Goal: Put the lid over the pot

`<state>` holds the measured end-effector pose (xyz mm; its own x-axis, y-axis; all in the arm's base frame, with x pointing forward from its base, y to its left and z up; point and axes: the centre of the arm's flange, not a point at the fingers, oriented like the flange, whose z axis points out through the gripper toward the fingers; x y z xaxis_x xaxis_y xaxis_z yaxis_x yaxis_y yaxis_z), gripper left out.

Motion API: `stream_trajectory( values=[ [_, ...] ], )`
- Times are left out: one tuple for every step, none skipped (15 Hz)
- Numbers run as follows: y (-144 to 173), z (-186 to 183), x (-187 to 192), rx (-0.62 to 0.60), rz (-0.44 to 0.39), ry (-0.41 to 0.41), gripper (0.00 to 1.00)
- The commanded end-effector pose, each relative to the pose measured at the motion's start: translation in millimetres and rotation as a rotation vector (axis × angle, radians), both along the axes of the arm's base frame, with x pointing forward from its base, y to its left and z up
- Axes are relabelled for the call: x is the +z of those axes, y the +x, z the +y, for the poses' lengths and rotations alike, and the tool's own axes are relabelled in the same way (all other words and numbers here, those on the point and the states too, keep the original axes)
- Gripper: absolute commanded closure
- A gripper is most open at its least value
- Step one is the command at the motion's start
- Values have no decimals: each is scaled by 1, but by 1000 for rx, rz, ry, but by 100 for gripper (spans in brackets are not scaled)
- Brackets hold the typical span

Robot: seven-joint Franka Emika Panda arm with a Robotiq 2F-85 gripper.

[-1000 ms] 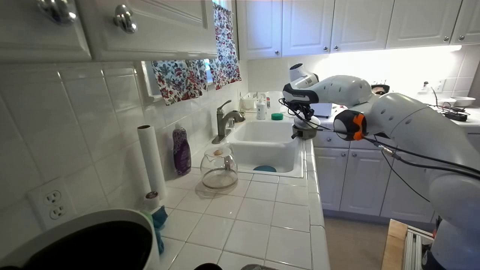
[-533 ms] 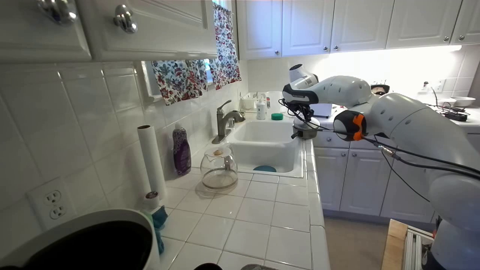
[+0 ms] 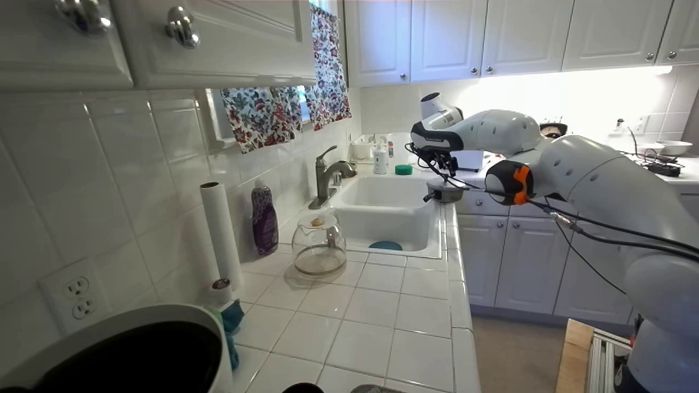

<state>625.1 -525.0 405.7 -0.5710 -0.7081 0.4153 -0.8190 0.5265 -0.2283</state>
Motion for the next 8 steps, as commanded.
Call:
stream_trajectory(
  values=[
    [-1, 8, 22, -45, 6, -10, 0],
    [-6, 12, 27, -42, 27, -11, 0],
    [-13, 18, 34, -36, 53, -7, 0],
    [-19, 23, 40, -32, 83, -6, 0],
    [-24, 27, 46, -12, 109, 6, 0],
    [-8, 11, 31, -23, 63, 4, 0],
    [-10, 14, 39, -18, 76, 9, 0],
    [-10, 16, 44, -15, 80, 12, 0]
  ],
)
